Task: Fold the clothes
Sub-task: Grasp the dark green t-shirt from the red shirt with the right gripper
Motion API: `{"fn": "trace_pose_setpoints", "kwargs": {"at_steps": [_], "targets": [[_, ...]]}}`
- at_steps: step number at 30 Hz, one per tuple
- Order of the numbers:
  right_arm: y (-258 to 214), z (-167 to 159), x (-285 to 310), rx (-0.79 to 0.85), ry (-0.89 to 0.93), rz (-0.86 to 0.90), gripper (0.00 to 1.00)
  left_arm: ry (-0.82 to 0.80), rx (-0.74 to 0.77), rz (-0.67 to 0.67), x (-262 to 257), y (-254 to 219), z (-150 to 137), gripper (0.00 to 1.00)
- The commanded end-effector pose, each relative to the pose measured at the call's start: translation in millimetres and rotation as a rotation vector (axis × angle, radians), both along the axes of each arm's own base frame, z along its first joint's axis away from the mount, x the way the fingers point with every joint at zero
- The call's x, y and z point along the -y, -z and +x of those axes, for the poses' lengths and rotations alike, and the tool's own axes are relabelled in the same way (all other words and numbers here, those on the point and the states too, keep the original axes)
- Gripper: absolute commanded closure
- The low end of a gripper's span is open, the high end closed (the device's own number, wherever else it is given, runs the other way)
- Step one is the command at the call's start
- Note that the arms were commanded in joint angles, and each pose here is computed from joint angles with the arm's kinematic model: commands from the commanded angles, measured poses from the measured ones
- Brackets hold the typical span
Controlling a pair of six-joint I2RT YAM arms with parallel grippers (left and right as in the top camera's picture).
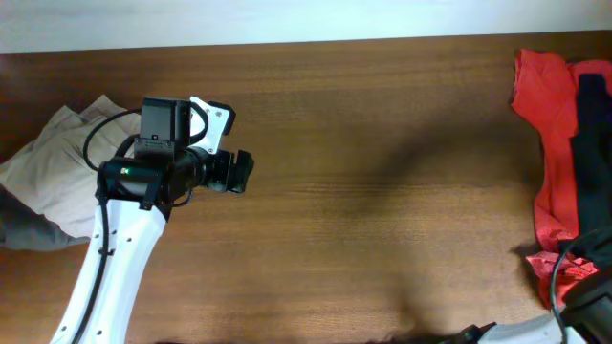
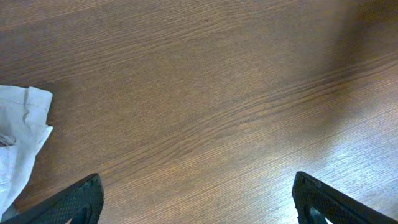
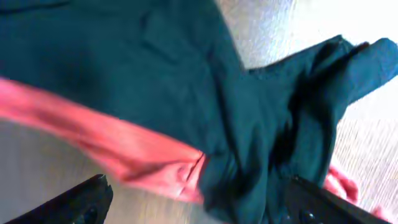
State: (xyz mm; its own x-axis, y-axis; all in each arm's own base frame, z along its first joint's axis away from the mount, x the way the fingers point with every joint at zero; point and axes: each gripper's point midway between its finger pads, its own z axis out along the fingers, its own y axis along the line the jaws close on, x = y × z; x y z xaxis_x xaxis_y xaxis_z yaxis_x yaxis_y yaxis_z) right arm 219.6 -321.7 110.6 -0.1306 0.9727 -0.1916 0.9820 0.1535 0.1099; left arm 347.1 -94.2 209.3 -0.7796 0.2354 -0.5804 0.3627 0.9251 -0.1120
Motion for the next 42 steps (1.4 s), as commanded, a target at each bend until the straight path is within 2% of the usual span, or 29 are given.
{"fn": "trace_pose_setpoints", "kwargs": {"at_steps": [1,9,14,16,23,26,30,34,35,37,42], "targets": [[19,-5,17,-0.067,-0.004,-0.024,0.06,-0.005,0.019,-0.009,2,-8,5,0.03],[49,6,25,-0.072,-0.090,-0.002,0.07,-0.004,0.019,-0.009,2,-8,5,0.03],[67,-17,32,-0.212,-0.062,-0.017,0.11,-0.003,0.019,-0.009,2,-7,5,0.03],[82,-19,30,-0.212,-0.059,0.028,0.22,-0.003,0.019,-0.009,2,-7,5,0.03],[84,-11,28,-0.157,-0.062,0.062,0.78,-0.003,0.021,-0.009,2,-8,5,0.02],[60,4,28,-0.076,-0.073,0.052,0.95,-0.003,0.022,-0.010,2,-8,5,0.01],[3,34,22,0.109,-0.091,0.024,0.96,-0.004,0.023,-0.010,2,-8,6,0.01],[-80,75,-7,0.344,-0.209,-0.051,0.96,0.000,0.021,-0.015,3,-8,5,0.01],[-127,95,-35,0.458,-0.327,-0.104,0.96,0.001,0.021,-0.016,4,-8,5,0.01],[-171,111,-71,0.537,-0.439,-0.166,0.96,0.000,0.025,-0.014,3,-9,6,0.01],[-224,135,-173,0.592,-0.716,-0.280,0.96,-0.020,0.051,0.008,-2,-11,12,0.01]]}}
